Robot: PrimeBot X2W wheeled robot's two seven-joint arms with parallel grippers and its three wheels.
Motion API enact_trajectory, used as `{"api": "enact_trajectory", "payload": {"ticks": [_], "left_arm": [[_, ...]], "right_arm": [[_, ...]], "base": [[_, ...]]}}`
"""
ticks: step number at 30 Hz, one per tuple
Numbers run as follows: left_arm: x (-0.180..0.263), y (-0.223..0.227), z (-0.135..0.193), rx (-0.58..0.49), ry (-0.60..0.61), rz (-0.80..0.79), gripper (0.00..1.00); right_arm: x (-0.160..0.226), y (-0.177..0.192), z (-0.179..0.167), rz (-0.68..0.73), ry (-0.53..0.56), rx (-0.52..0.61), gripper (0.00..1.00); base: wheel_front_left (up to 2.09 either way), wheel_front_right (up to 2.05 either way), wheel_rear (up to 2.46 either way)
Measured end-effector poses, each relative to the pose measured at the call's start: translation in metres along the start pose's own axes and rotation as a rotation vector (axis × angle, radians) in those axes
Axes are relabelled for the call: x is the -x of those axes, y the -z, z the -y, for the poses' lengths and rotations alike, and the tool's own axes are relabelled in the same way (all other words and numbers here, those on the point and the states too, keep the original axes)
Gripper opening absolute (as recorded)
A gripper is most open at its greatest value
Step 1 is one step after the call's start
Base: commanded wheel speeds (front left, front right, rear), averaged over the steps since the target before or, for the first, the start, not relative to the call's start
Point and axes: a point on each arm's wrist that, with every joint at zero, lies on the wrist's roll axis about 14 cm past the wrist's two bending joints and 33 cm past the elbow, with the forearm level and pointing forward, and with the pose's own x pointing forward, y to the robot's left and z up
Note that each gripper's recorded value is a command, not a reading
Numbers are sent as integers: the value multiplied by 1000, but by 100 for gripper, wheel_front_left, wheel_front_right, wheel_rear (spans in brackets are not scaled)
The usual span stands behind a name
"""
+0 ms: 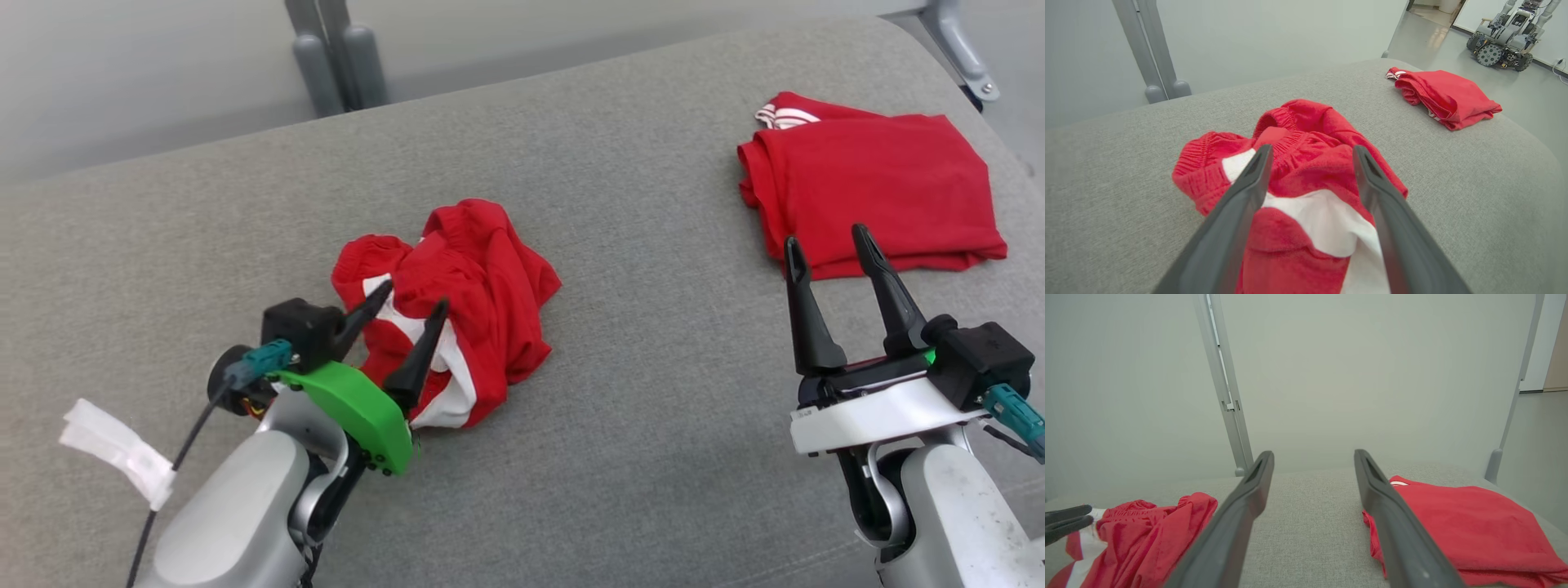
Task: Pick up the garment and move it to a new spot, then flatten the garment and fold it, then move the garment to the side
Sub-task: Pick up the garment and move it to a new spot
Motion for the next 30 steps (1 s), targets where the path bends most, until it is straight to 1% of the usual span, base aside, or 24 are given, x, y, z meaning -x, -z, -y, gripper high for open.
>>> {"api": "enact_trajectory", "payload": {"ticks": [2, 5, 11, 14, 17, 21, 24, 30], "left_arm": [[7, -12, -6, 18, -23, 43, 100], [23, -27, -19, 9, -76, 92, 100], [68, -68, -57, -26, -248, 252, 100], [93, -79, -69, -3, -327, 321, 100], [118, -86, -78, 6, -406, 380, 100], [150, -90, -90, -10, -513, 427, 100], [168, -84, -98, -52, -581, 420, 100], [192, -77, -102, -94, -656, 421, 100]], "right_arm": [[-2, 0, -5, -1, -16, -4, 100], [-2, 1, -12, -9, -37, -9, 100], [-4, 0, -24, -4, -74, -23, 100], [-2, 0, -32, -11, -93, -32, 100], [1, -3, -36, -2, -102, -38, 100], [3, -6, -40, 6, -110, -46, 100], [4, -7, -44, 7, -113, -58, 100], [12, -1, -39, -9, -92, -65, 100]], "base": [[0, 0, 0], [0, 0, 0], [0, 0, 0], [0, 0, 0], [0, 0, 0], [0, 0, 0], [0, 0, 0], [0, 0, 0]]}}
